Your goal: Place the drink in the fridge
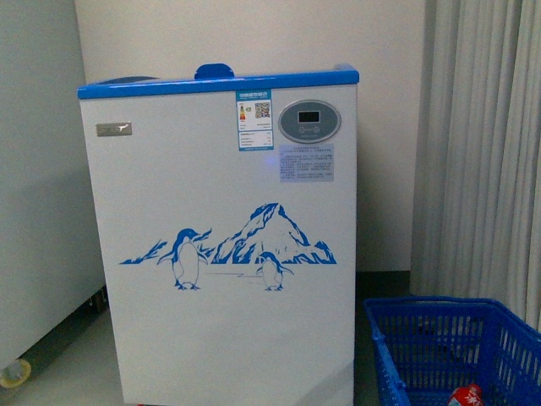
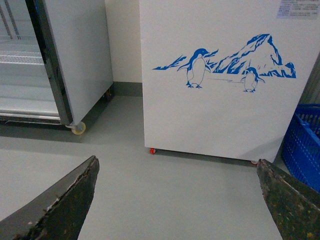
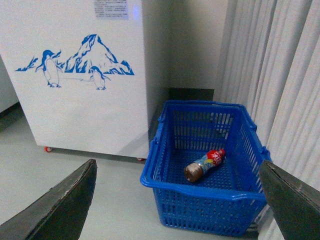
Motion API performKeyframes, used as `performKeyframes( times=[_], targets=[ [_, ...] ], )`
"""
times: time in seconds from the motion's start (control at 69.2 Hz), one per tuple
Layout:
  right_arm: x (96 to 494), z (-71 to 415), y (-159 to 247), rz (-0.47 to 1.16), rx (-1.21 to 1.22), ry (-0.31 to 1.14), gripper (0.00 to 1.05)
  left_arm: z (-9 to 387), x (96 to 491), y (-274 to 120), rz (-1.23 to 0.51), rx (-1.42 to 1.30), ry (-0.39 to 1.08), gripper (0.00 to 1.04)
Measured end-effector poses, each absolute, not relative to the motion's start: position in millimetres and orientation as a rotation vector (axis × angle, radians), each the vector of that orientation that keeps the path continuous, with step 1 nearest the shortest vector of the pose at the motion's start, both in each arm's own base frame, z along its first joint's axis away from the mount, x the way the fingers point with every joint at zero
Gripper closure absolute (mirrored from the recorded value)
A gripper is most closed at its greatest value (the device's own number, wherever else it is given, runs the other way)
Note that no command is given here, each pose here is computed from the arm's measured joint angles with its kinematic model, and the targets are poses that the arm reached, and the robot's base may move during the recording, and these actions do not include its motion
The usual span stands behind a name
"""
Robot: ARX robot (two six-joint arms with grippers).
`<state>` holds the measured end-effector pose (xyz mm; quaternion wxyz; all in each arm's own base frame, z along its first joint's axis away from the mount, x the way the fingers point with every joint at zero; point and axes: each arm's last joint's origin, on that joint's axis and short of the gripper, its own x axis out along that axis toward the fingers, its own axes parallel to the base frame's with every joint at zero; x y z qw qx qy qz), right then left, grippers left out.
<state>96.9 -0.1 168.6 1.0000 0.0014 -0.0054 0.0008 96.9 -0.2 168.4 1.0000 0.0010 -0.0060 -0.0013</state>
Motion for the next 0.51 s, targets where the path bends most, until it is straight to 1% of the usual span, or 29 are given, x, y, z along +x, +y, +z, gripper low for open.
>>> performKeyframes(
  times=[0.506],
  targets=[
    [96.9, 168.6, -0.1, 0.002, 0.003, -0.011, 0.08, 168.4, 96.9, -0.2, -0.003, 0.002, -0.012, 0.08]
  ],
)
